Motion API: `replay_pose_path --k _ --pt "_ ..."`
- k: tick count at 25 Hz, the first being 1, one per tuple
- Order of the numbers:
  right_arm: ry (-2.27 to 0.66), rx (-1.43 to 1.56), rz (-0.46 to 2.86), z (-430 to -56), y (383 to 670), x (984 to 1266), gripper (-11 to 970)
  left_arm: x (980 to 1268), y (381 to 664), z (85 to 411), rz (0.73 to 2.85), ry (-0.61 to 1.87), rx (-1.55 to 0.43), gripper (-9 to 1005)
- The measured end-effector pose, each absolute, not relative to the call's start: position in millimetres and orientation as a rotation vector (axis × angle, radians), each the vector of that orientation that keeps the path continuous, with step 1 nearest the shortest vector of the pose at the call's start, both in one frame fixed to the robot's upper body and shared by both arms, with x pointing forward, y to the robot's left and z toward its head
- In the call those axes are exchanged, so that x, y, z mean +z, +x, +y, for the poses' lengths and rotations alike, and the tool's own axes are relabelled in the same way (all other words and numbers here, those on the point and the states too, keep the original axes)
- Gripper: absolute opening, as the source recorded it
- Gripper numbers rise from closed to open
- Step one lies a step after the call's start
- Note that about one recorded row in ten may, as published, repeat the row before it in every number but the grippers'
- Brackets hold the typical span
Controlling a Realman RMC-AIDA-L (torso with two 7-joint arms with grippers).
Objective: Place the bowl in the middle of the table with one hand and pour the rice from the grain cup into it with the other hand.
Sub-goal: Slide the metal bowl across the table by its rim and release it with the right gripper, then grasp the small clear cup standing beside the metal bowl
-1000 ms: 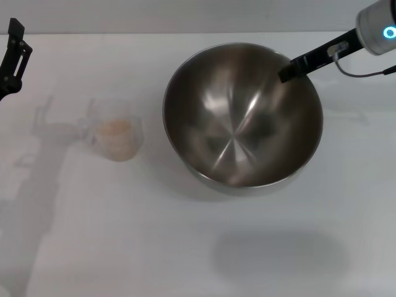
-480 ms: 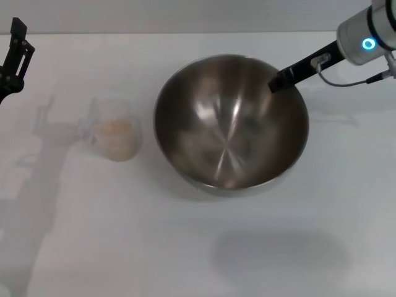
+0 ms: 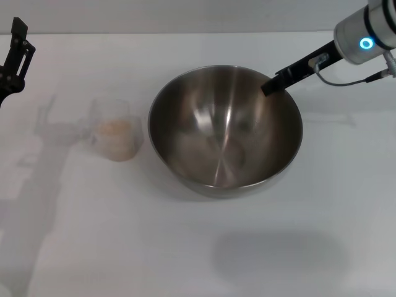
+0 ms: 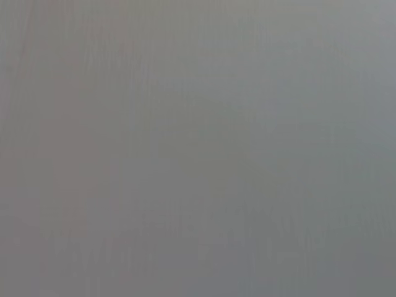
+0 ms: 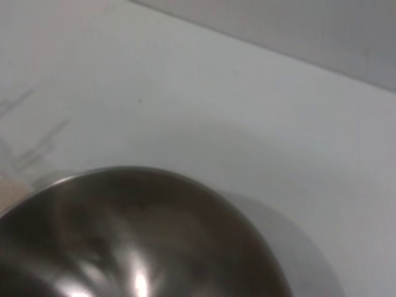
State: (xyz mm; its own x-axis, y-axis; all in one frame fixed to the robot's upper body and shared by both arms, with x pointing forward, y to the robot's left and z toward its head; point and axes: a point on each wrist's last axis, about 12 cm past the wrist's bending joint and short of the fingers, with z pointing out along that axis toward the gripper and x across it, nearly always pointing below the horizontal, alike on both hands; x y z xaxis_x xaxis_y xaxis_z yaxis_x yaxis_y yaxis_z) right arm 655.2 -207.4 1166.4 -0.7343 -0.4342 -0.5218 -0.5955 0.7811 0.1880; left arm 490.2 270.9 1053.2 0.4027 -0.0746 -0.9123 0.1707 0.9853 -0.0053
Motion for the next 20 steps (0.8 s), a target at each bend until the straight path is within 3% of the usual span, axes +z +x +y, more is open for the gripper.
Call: replay_pose_path --k 8,12,20 --pt "-0.729 0.402 2.383 -230 646 1192 410 1053 490 271 1.146 0.093 -0.156 794" --pt "-0.684 0.314 2.249 -246 630 1209 406 1052 489 271 1.151 0.092 -0.154 793" --pt "-0.538 0.129 1.938 -272 598 1208 443 1051 488 272 1.158 0.089 -0.151 791"
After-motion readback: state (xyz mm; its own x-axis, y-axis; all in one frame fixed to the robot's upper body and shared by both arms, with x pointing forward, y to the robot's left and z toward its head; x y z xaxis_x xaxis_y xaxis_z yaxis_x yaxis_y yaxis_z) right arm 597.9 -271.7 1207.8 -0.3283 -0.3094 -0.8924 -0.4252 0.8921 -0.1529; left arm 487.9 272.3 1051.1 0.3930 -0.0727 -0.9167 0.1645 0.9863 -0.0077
